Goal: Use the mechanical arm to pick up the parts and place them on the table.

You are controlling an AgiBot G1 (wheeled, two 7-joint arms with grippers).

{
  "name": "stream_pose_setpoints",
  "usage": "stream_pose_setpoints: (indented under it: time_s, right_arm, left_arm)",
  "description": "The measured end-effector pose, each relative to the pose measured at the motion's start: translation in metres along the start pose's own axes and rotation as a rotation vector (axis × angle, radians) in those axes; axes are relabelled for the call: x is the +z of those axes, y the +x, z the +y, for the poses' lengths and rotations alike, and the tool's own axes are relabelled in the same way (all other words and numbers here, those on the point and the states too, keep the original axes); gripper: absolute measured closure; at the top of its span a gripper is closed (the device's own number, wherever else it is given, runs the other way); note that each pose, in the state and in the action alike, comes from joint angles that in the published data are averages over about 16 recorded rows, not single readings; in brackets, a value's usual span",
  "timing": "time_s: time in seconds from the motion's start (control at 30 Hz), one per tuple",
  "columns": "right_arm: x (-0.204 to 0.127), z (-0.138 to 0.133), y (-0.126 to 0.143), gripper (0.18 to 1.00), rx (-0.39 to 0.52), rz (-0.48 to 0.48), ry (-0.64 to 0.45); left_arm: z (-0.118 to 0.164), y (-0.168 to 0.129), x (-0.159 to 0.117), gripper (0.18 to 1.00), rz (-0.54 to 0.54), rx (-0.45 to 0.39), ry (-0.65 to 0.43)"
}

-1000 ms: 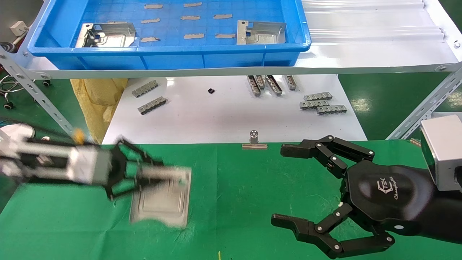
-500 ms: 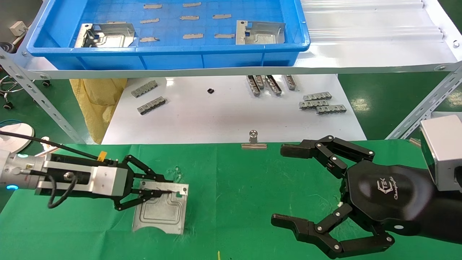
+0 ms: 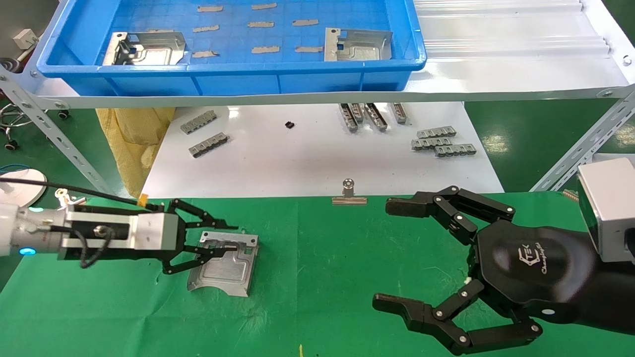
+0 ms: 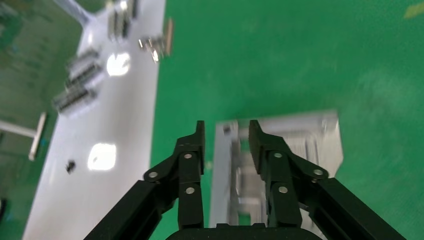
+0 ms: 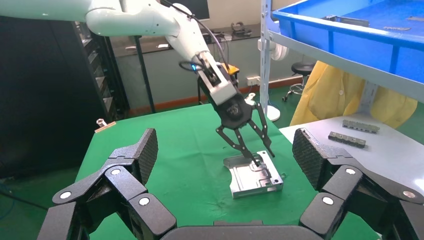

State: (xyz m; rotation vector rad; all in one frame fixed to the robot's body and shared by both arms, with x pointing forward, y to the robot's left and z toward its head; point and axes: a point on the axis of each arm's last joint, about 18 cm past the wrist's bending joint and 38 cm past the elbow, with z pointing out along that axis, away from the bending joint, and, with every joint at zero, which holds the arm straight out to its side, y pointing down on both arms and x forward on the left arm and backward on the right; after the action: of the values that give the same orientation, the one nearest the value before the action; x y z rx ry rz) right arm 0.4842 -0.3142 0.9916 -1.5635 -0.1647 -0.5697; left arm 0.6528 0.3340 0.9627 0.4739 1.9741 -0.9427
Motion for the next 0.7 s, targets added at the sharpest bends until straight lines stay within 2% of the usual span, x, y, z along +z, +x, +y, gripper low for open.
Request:
stream_pose_setpoints:
  time_s: [0.23, 0.43, 0.7]
  right_arm:
    - [0.000, 0.000, 0.000, 0.179, 0.000, 0.000, 0.000]
    - [0.000, 0.000, 0.000, 0.179, 0.000, 0.000, 0.000]
    - [0.000, 0.000, 0.000, 0.179, 0.000, 0.001, 0.000]
  left_arm:
    - [-0.003, -0.002, -0.014, 0.747, -0.054, -0.119, 0.052]
    - [0.001, -0.002, -0.024, 0.624, -0.101, -0.215, 0.072]
    - [0.002, -0.001, -0.027, 0.437, -0.117, -0.247, 0.086]
